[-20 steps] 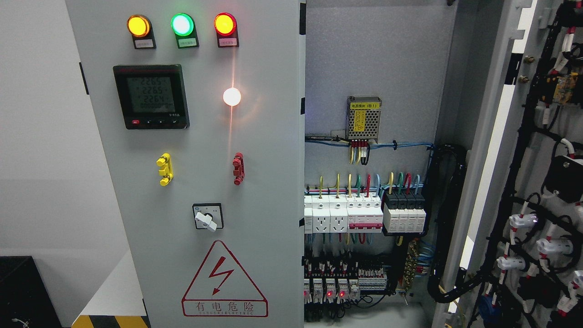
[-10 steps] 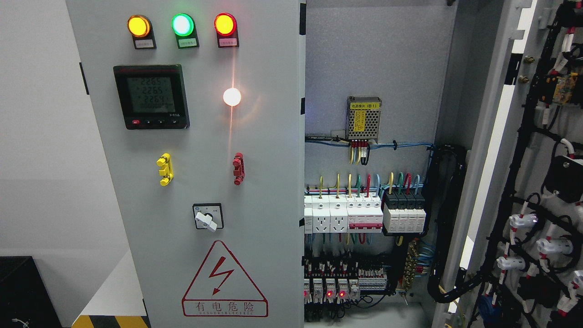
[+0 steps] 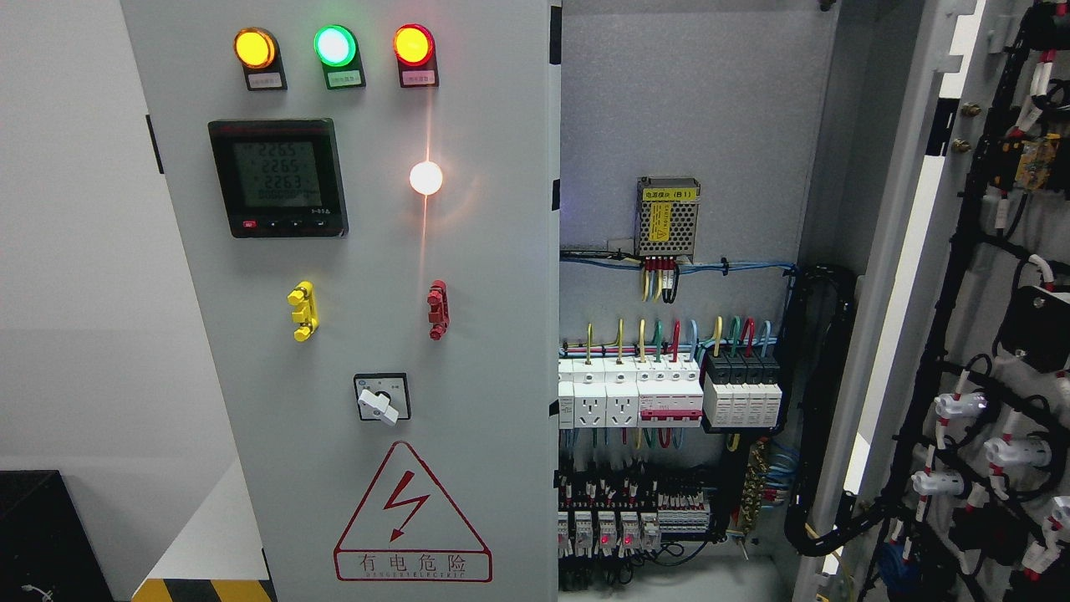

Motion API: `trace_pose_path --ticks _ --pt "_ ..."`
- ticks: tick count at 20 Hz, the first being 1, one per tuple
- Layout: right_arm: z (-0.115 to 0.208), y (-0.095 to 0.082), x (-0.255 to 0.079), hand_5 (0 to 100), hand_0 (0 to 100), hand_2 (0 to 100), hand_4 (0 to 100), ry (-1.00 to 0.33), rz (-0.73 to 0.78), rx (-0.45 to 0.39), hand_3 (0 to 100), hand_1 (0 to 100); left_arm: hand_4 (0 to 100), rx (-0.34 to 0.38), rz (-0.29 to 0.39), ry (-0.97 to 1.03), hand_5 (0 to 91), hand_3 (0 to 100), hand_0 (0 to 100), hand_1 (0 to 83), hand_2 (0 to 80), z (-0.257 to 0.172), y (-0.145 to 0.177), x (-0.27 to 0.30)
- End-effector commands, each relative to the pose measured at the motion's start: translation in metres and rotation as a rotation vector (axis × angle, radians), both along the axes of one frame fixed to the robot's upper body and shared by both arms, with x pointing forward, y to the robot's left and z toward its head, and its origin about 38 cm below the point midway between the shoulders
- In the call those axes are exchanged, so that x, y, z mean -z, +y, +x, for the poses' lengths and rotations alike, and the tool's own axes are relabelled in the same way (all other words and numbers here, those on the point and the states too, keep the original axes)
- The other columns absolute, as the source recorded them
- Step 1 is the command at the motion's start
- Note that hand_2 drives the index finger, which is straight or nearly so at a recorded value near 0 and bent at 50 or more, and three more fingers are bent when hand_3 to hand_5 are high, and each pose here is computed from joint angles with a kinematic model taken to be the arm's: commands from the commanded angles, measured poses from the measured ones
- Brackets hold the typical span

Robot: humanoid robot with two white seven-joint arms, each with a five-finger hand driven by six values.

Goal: Open door with both hands

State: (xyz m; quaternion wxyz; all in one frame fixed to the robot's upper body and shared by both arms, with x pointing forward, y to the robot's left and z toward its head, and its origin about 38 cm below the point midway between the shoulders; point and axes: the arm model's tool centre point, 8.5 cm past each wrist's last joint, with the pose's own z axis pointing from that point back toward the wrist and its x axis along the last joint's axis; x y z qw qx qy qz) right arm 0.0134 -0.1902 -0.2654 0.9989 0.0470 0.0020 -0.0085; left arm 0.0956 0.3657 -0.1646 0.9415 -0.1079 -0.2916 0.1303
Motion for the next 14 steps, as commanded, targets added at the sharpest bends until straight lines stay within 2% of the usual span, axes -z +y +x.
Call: trace_pose_path --ticks 1,5,9,14 --pt "0.033 -0.009 -0.003 0 19 0 0 -0.120 -0.016 0.005 0 0 0 -0.162 0.101 0.298 0.0 0 0 0.0 0.0 -0.101 0.003 0.058" --pt "0.073 -0.019 -0.019 0 19 0 0 -0.325 -0.042 0.008 0 0 0 -0.191 0.104 0.371 0.0 0 0 0.0 0.0 -0.121 -0.009 0.070" --pt "0.104 -0.027 -0.050 0 19 0 0 -0.579 -0.066 0.010 0 0 0 -0.117 0.086 0.431 0.0 0 0 0.0 0.0 -0.134 -0.032 0.081" --pt "0.130 -0.039 -0.102 0 19 0 0 -0.919 -0.081 -0.078 0 0 0 -0.107 0.104 0.497 0.0 0 0 0.0 0.0 -0.142 -0.048 0.088"
